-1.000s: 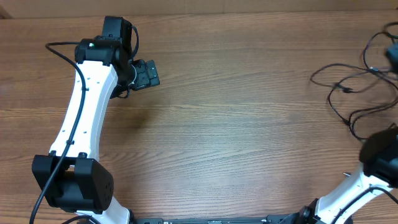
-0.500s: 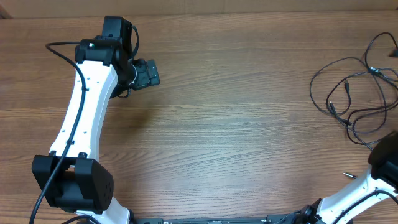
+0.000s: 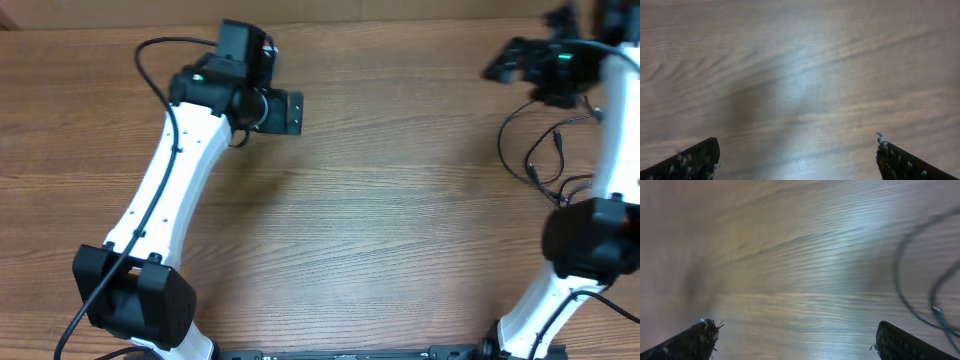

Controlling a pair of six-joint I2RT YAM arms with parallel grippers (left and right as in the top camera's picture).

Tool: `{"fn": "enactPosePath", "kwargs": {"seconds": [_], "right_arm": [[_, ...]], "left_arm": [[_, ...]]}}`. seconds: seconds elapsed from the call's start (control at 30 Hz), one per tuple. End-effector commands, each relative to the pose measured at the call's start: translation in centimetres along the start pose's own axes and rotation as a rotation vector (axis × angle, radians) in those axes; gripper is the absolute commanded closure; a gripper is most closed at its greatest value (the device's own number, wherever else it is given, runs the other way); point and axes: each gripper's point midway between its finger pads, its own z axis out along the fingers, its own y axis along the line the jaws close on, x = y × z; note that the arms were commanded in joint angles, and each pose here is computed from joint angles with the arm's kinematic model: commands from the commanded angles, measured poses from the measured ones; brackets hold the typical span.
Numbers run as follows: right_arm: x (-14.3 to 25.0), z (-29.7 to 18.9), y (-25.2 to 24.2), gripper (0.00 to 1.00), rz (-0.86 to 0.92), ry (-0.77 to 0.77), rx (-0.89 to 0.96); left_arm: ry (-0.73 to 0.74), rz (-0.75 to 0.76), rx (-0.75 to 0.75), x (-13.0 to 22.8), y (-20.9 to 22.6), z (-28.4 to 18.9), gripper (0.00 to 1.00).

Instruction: Untangle cables

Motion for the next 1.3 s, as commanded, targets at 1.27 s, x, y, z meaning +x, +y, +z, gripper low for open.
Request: {"fn": "enactPosePath", "kwargs": {"seconds": [1.27], "right_arm": [[12.5, -0.3, 3.6, 0.0, -0.112, -0.104, 0.167]], "left_arm": [[-0.208, -0.233, -0.255, 18.2, 9.5, -14.1, 0.0]]}}
